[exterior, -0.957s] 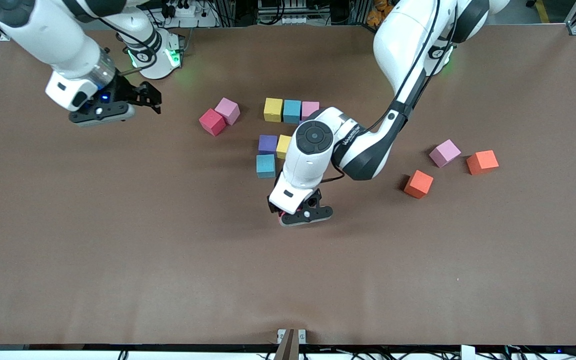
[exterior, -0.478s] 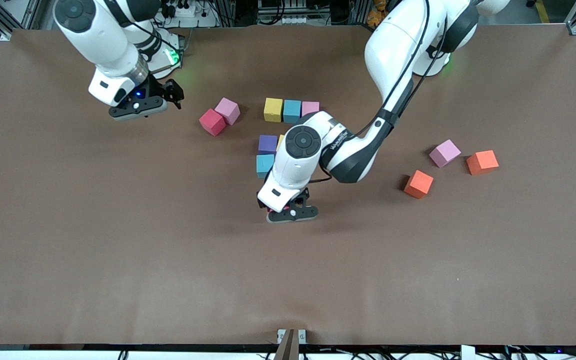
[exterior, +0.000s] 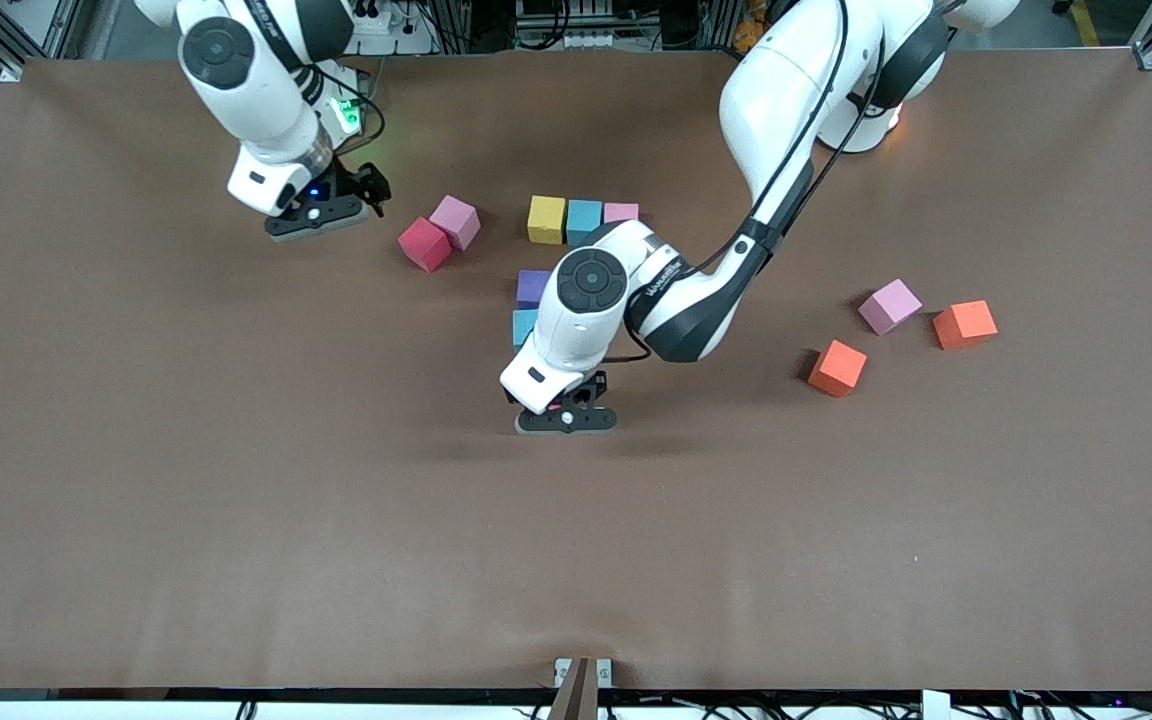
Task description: Form number 2 with 11 blocks
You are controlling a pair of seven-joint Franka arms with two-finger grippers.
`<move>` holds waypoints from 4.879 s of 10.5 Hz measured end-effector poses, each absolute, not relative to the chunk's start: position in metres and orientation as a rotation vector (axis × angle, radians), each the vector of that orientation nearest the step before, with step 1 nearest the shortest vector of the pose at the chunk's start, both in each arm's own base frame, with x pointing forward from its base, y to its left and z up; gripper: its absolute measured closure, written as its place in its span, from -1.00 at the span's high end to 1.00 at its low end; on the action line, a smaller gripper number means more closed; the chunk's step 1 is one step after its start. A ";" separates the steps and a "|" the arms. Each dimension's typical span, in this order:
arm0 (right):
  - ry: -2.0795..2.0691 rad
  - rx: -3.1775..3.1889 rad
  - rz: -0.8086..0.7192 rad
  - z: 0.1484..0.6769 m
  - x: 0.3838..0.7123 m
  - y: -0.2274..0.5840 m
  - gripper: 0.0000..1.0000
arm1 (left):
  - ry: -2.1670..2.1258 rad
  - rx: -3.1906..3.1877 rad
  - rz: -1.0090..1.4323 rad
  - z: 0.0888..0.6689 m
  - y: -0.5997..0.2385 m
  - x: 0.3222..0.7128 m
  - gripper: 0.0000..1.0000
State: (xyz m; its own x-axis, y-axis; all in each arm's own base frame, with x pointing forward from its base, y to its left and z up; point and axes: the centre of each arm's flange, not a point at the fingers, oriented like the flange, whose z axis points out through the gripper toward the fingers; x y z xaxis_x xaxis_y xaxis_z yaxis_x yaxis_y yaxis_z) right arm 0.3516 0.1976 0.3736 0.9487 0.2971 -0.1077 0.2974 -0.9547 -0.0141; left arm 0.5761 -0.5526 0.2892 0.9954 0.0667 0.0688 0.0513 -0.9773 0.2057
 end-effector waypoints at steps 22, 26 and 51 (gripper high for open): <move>1.037 2.883 -0.389 0.220 0.330 0.249 1.00 | 0.017 2.970 0.040 0.223 -0.578 0.545 0.19; 1.045 2.886 -0.378 0.210 0.330 0.250 1.00 | 0.070 2.934 -0.028 0.221 -0.580 0.542 0.19; 1.025 2.888 -0.381 0.214 0.337 0.267 1.00 | 0.039 2.970 -0.080 0.206 -0.588 0.526 0.19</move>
State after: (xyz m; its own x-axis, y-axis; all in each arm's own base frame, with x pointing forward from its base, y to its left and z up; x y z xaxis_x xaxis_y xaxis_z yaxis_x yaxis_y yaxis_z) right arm 0.3366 0.2672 0.2141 0.7494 0.6138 -0.2483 0.6270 -0.7784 -0.0318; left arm 0.5256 -0.5879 0.2060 0.9982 0.0218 -0.0556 0.0309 -0.9851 0.1689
